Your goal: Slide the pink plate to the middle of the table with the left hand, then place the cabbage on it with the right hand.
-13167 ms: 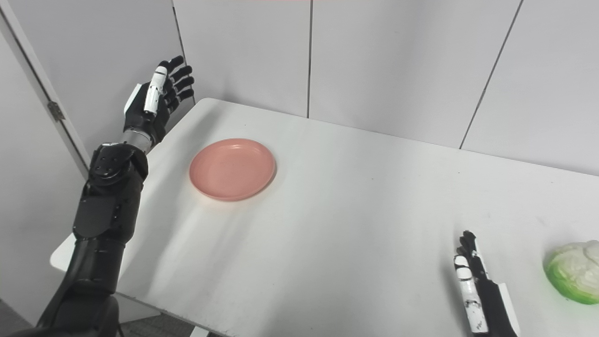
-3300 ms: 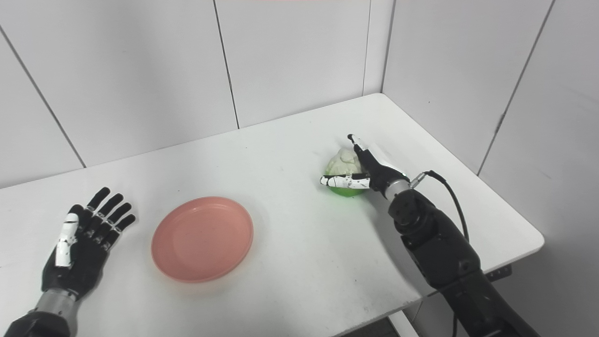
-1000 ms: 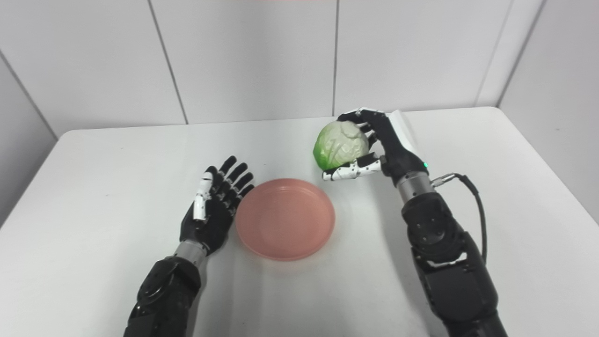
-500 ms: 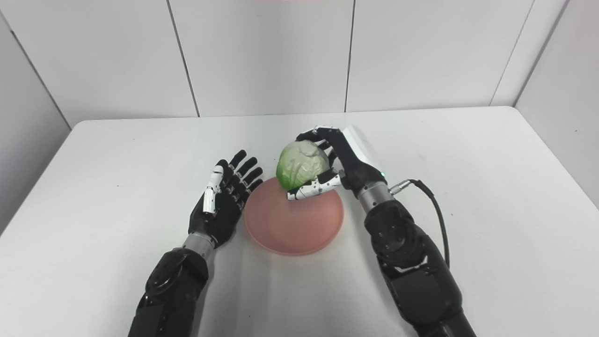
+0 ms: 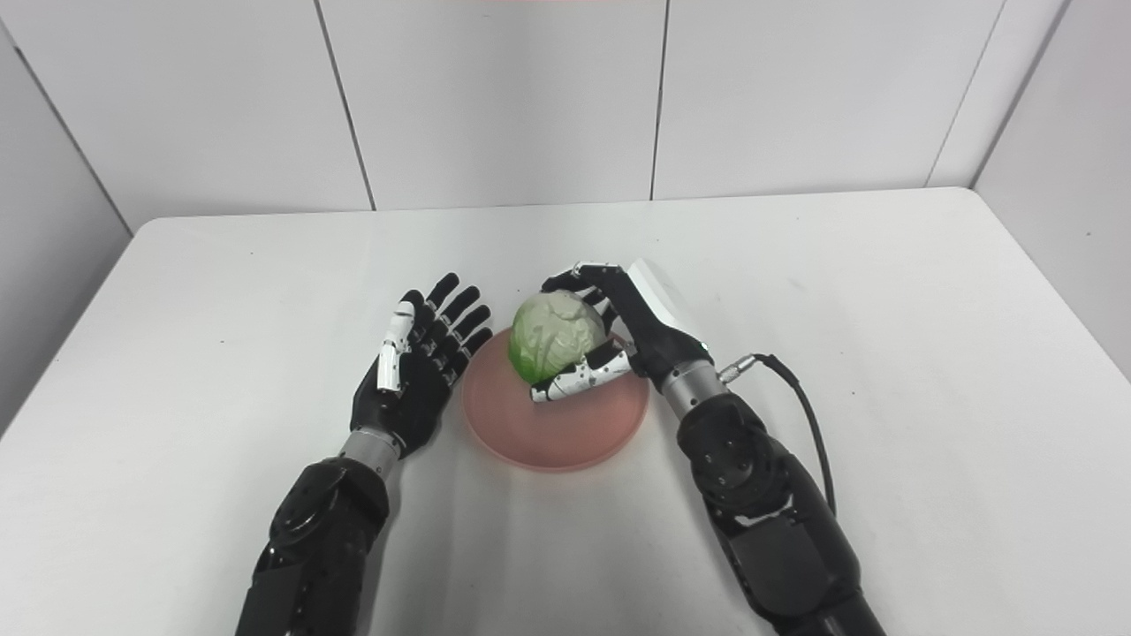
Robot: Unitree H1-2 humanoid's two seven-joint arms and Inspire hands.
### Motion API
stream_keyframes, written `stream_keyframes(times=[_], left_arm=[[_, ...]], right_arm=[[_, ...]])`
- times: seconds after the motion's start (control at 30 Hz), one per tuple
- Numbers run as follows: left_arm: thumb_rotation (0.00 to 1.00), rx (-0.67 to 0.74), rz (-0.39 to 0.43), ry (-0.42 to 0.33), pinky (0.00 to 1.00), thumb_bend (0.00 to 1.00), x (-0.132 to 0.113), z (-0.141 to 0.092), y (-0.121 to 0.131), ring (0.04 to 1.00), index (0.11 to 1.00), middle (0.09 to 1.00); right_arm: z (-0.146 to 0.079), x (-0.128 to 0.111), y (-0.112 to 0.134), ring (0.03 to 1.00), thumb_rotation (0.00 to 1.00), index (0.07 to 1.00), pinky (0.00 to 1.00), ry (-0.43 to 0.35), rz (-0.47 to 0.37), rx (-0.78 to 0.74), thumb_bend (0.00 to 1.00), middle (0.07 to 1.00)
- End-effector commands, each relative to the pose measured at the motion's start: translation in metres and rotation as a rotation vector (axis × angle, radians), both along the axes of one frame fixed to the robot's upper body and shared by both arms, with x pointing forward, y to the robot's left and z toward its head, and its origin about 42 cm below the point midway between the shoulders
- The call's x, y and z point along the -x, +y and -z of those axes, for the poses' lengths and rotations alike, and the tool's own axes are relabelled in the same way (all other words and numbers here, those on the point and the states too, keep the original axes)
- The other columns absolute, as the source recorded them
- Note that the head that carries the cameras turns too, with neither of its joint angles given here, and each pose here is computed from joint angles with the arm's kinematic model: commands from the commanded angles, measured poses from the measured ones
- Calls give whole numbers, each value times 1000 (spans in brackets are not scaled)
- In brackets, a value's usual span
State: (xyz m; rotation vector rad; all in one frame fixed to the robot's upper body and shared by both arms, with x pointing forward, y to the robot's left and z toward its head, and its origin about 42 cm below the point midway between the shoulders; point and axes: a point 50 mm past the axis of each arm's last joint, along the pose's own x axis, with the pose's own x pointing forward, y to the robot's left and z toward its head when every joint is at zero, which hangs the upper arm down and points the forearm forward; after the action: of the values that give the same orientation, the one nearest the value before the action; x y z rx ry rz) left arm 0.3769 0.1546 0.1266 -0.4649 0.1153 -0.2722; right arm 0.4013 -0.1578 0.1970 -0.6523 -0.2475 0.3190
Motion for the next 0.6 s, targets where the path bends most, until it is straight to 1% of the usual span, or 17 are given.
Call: stream_keyframes(times=[0.0, 0.13, 0.23, 0.3, 0.57], left_arm=[[1000, -17, -4, 49, 919, 335, 1, 5, 1, 913, 921, 925], [1000, -25, -5, 44, 909, 340, 1, 5, 1, 905, 913, 917], [1000, -27, -3, 42, 926, 349, 1, 5, 1, 912, 917, 920], [1000, -25, -8, 45, 920, 344, 1, 4, 1, 908, 912, 916], [1000, -22, -10, 48, 915, 337, 1, 4, 1, 906, 911, 916]], right_arm=[[-20, -2, 5, 397, 0, 538, 367, -105, -60, -12, 514, 484], [-13, 1, 6, 397, 0, 537, 376, -96, -75, 18, 514, 484], [-6, 2, 6, 402, 0, 531, 389, -92, -78, 48, 515, 487], [-1, 3, 7, 404, 0, 528, 395, -82, -81, 65, 515, 486], [15, 4, 10, 398, 0, 531, 390, -62, -94, 115, 514, 491]])
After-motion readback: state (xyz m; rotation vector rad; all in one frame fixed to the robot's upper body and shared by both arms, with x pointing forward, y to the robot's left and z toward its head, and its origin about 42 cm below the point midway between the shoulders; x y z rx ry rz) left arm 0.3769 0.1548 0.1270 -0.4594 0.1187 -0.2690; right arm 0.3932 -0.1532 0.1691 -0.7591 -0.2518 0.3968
